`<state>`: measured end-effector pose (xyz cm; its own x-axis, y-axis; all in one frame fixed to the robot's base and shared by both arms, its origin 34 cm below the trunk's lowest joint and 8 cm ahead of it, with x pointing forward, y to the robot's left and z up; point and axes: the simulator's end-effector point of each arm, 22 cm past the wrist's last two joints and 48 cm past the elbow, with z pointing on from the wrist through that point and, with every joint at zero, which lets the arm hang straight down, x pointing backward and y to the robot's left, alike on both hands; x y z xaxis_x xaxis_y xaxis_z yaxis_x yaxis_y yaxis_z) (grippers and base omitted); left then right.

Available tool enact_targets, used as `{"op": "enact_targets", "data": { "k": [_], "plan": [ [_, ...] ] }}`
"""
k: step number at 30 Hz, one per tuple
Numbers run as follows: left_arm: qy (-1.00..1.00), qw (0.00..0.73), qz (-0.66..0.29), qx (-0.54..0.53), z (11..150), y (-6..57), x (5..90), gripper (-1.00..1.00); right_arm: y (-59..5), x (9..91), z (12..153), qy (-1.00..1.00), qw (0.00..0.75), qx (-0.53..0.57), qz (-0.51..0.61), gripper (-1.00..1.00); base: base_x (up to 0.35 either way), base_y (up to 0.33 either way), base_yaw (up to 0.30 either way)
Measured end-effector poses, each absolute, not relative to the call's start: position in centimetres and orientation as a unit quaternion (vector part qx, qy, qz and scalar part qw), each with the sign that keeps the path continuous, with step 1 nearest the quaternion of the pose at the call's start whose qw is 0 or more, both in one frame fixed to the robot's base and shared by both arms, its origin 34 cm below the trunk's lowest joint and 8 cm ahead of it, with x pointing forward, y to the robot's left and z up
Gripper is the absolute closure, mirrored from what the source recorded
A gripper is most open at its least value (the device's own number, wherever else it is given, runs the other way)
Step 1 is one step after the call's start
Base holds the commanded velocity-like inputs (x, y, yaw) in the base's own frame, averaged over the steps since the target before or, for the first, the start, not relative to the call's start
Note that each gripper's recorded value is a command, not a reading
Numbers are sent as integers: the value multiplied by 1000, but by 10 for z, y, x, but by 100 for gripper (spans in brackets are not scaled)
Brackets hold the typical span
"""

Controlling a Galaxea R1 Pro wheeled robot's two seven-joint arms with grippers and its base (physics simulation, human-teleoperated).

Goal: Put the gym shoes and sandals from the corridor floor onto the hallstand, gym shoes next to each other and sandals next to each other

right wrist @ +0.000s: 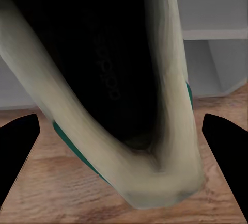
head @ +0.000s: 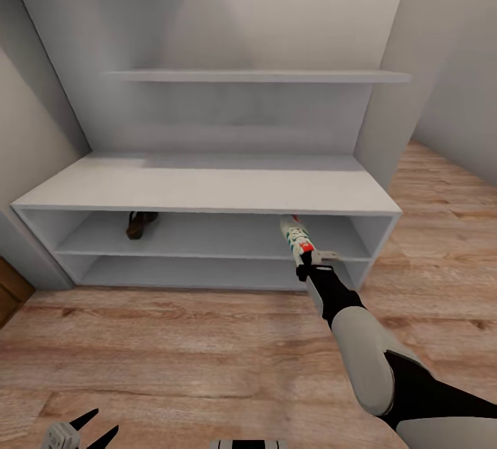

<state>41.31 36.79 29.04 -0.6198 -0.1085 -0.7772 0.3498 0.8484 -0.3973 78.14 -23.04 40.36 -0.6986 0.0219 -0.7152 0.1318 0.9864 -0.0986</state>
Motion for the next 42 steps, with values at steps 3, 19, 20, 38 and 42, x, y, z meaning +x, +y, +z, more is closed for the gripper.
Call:
{"op": "enact_targets", "data": {
  "k": [3,19,20,38,42],
  "plan": [
    [860,430,-266,70,290,368,413,-100,-230,781,403,919,386,42,-71,100,90,0,0],
    [860,430,-266,70,290,368,413,-100,-231,782,404,918,387,43,-71,100,107,0,0],
    [860,430,-266,70,290,368,413,-100,-231,782,404,918,387,43,-71,100,74,0,0],
    [861,428,-267,70,289,368,412,-100,-232,782,401,919,385,43,-72,100,11,0,-60],
    [861,428,-267,70,289,368,412,-100,-232,781,401,919,385,43,-72,100,0,0,-30]
  ]
}}
